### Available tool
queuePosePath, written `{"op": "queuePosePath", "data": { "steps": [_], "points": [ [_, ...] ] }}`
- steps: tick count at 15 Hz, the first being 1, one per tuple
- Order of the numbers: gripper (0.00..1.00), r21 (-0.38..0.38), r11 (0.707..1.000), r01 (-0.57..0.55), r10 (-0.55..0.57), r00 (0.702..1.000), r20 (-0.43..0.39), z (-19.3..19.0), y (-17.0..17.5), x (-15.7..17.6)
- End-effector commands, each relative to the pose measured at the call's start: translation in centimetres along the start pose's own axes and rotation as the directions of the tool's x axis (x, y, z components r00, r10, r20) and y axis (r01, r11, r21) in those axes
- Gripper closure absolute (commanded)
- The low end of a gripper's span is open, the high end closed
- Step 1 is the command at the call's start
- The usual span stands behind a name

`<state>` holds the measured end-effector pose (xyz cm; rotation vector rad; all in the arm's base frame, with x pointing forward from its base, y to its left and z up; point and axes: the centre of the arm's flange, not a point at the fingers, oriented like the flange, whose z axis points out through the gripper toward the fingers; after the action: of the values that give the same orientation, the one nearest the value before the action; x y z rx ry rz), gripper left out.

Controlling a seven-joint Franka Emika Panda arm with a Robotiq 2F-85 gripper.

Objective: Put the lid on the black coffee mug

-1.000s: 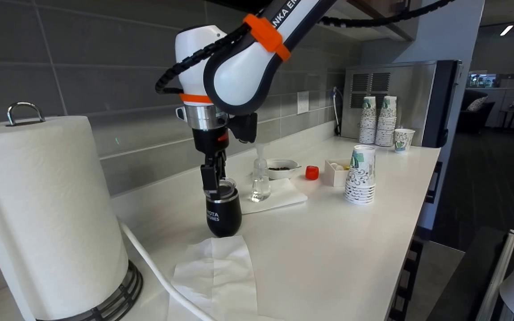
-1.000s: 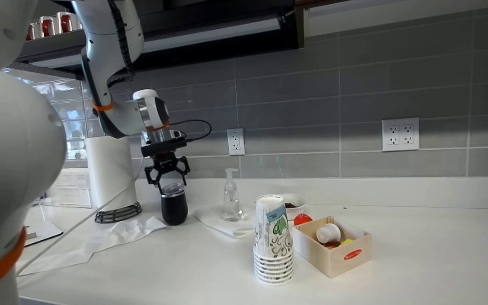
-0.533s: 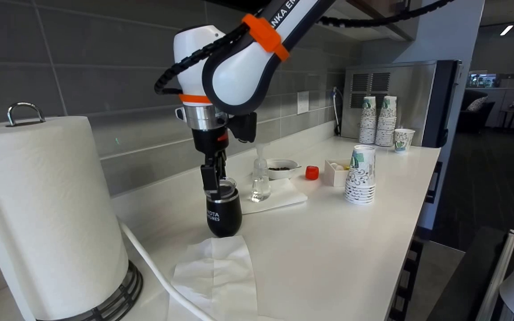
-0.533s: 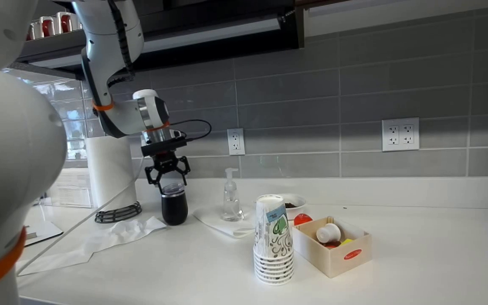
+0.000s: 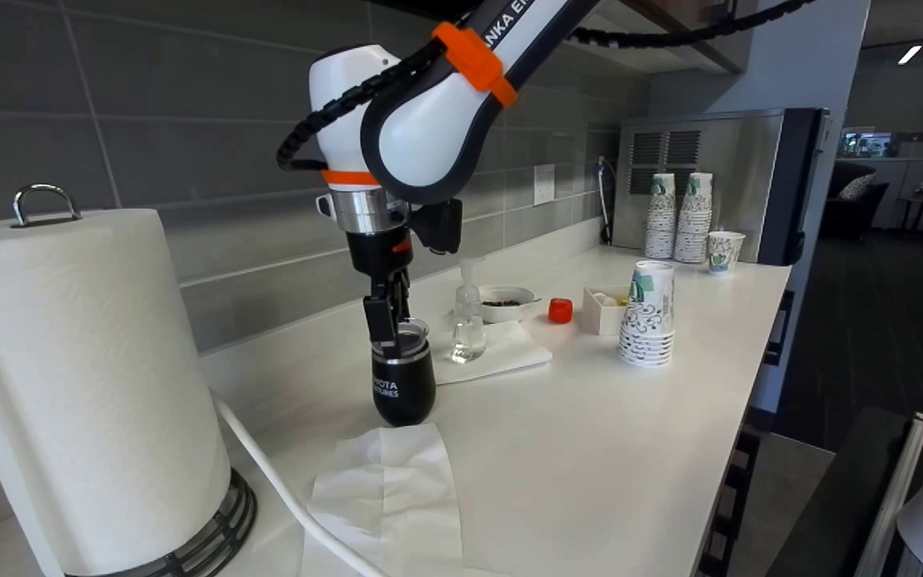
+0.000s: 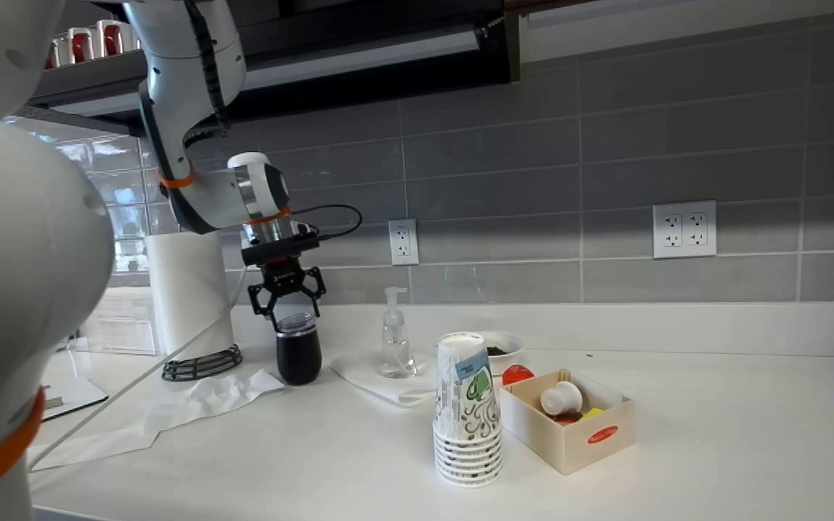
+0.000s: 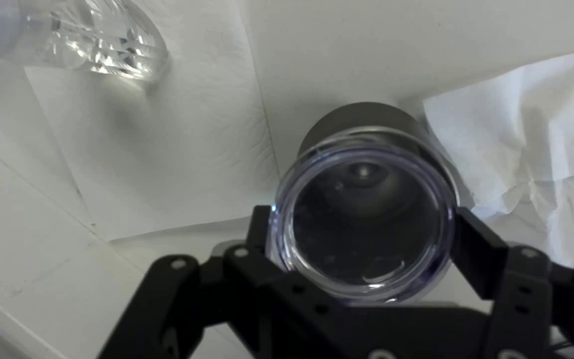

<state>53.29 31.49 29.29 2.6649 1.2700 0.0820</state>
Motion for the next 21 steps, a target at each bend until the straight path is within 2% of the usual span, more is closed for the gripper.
{"op": "queuePosePath", "data": {
  "steps": [1,21],
  "points": [
    [0.38,-0.007,1.0,-0.004,0.004,0.999,0.038,-0.05,0.3,0.81],
    [0.38,0.035,0.999,-0.029,0.027,0.999,0.044,0.11,0.61,0.89]
  ]
}}
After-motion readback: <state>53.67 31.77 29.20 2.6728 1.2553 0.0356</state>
